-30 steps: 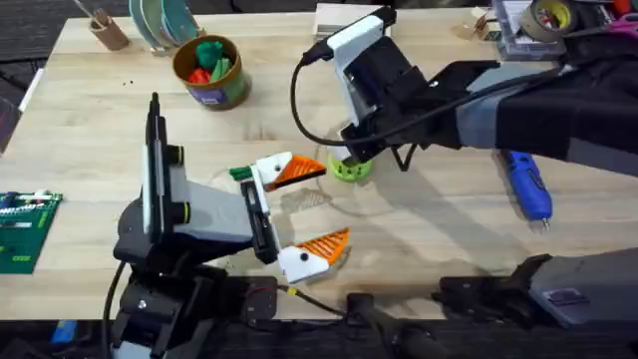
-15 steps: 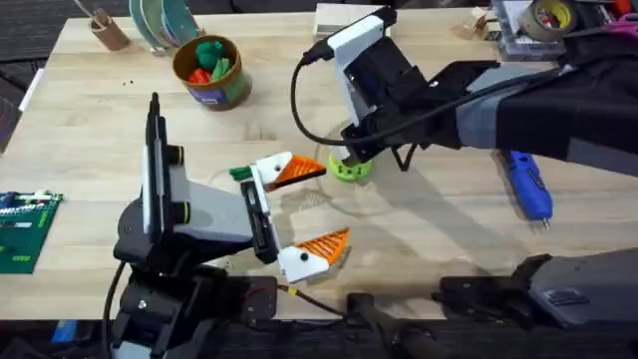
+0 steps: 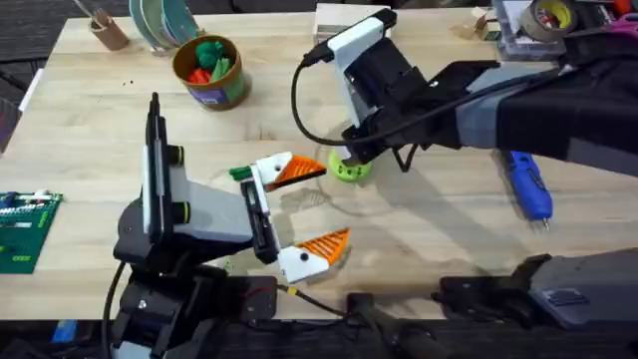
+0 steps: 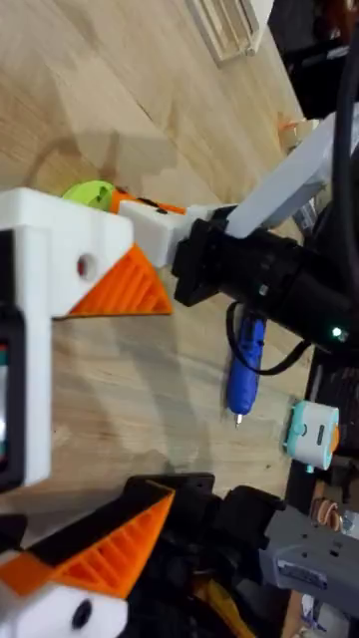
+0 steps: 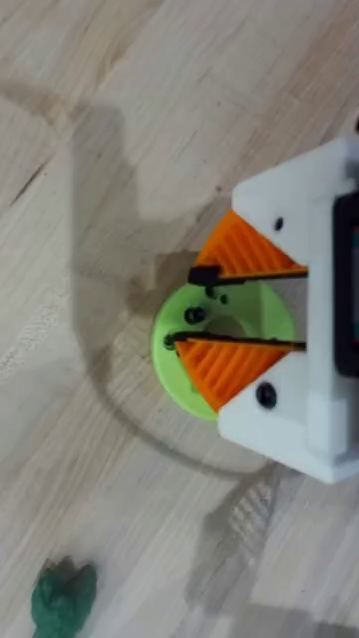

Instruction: Pick up the gripper from the table and insert it into the empty holder that is missing its gripper. Then pick up a screw, insert it into the mounting hole, and use the screwdriver to tighten it. Finally, clean up the table by picking up the vegetable and placing it into the bucket.

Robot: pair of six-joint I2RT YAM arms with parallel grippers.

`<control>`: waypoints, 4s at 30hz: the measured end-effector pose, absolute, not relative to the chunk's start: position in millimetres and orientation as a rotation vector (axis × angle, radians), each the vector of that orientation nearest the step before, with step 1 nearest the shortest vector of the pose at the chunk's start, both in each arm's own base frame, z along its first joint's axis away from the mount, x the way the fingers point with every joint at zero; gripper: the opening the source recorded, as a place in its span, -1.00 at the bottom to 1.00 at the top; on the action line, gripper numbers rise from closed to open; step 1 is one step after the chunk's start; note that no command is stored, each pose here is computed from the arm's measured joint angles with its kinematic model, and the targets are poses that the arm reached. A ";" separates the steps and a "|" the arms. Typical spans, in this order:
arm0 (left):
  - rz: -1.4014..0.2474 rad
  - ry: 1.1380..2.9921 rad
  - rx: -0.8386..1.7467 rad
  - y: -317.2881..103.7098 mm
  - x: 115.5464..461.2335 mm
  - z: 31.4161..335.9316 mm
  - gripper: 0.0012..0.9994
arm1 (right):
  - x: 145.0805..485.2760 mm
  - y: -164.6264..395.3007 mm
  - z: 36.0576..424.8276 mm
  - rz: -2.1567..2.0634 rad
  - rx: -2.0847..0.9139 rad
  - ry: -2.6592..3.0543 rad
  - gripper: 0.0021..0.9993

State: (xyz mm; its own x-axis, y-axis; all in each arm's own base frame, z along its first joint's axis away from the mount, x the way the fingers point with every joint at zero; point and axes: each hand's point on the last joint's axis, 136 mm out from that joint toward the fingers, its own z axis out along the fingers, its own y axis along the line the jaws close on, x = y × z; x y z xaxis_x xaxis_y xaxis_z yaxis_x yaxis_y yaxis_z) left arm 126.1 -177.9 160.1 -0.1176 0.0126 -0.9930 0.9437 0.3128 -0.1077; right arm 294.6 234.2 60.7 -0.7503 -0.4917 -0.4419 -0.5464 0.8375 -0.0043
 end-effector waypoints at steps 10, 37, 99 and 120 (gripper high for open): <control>-1.036 1.448 0.936 -177.9 126.1 160.1 0.99 | 294.6 234.2 60.4 0.173 -0.770 2.584 -0.31; -1.035 1.448 0.937 -177.9 126.1 160.1 0.98 | 296.8 234.8 57.5 0.161 -0.771 2.589 -0.98; -1.035 1.448 0.937 -177.9 126.1 160.1 0.99 | 257.8 272.7 305.4 0.404 -1.132 2.138 -0.99; -1.035 1.448 0.937 -177.9 126.1 160.1 0.99 | 186.8 344.0 265.3 0.454 -1.541 2.174 -0.99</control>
State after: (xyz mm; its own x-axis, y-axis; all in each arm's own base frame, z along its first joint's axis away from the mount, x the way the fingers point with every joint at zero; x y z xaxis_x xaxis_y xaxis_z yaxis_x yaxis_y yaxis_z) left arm 126.1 -177.9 160.1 -0.1173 0.0128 -0.9930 0.9437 0.3128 -0.1074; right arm 186.8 344.0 265.3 -0.2863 -0.8023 -0.5237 -0.9449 0.3270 0.0156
